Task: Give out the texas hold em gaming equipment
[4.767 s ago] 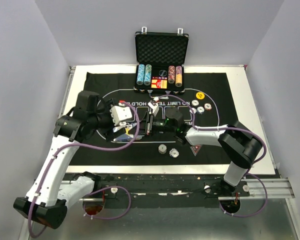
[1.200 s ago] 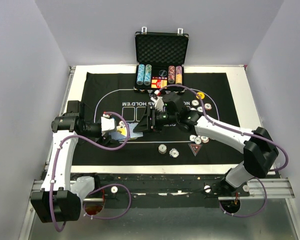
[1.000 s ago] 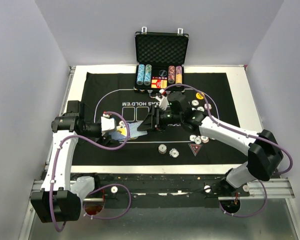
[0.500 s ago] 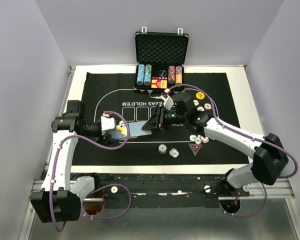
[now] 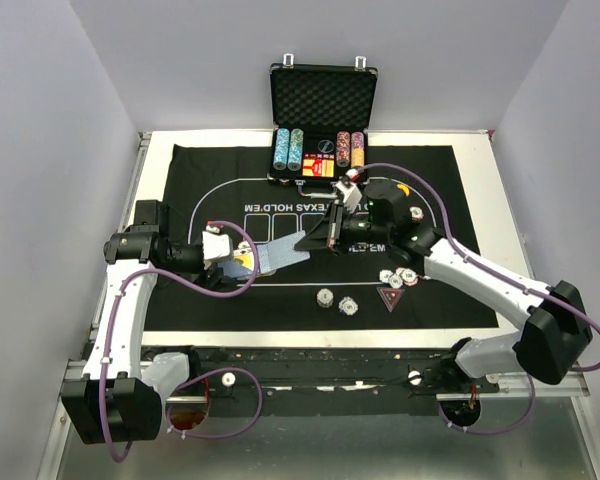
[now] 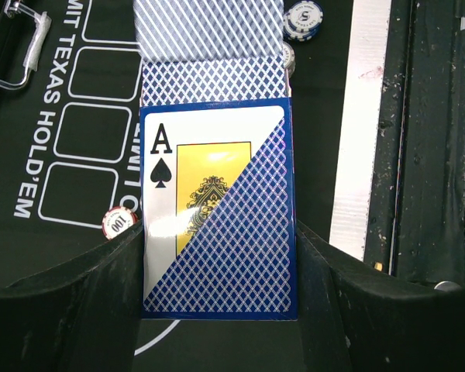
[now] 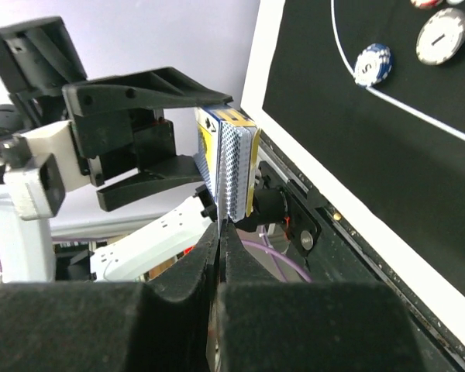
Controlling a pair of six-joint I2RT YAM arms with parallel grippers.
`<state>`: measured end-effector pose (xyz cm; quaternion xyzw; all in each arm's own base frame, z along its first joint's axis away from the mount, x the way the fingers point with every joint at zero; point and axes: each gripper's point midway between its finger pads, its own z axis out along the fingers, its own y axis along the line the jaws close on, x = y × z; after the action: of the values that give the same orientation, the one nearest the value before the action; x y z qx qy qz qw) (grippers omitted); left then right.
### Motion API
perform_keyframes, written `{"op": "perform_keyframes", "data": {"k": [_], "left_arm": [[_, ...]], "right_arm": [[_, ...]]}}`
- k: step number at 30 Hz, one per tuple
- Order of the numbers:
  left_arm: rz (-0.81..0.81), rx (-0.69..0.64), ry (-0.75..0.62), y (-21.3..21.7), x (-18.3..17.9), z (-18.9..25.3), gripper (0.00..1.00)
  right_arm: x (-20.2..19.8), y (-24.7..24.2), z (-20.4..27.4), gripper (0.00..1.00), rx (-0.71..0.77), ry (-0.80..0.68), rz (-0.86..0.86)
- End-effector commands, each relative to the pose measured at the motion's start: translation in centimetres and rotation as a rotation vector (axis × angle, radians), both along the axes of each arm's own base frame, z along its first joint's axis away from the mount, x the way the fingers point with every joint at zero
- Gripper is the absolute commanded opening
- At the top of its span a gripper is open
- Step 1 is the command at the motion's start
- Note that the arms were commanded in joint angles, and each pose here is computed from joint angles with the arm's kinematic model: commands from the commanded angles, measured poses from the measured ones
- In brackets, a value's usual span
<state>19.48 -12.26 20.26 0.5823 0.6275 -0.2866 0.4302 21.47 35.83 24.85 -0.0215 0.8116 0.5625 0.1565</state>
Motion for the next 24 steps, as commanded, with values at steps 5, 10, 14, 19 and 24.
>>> {"op": "perform_keyframes", "data": {"k": [5, 10, 14, 19, 24], "left_arm": [[-0.005, -0.020, -0.018, -0.2, 0.1, 0.7, 0.47], [-0.014, -0.016, -0.022, 0.0, -0.4, 1.1, 0.47], [-0.019, -0.014, 0.000, 0.0, -0.6, 1.4, 0.47], [-0.016, -0.019, -0.029, 0.0, -0.8, 2.1, 0.47], [-0.015, -0.029, -0.039, -0.2, -1.1, 2.6, 0.47]], "right_arm": [[2.1, -2.0, 2.2, 0.05, 0.079, -0.023, -0.036], [6.1, -3.9, 1.6, 0.02, 0.065, -0.033, -0.101], [9.4, -3.6, -0.8, 0.02, 0.057, -0.009, -0.115], [13.7, -0.9, -5.0, 0.01, 0.052, 0.024, -0.091], [18.8, 2.8, -9.1, 0.01, 0.012, 0.021, -0.115]]}}
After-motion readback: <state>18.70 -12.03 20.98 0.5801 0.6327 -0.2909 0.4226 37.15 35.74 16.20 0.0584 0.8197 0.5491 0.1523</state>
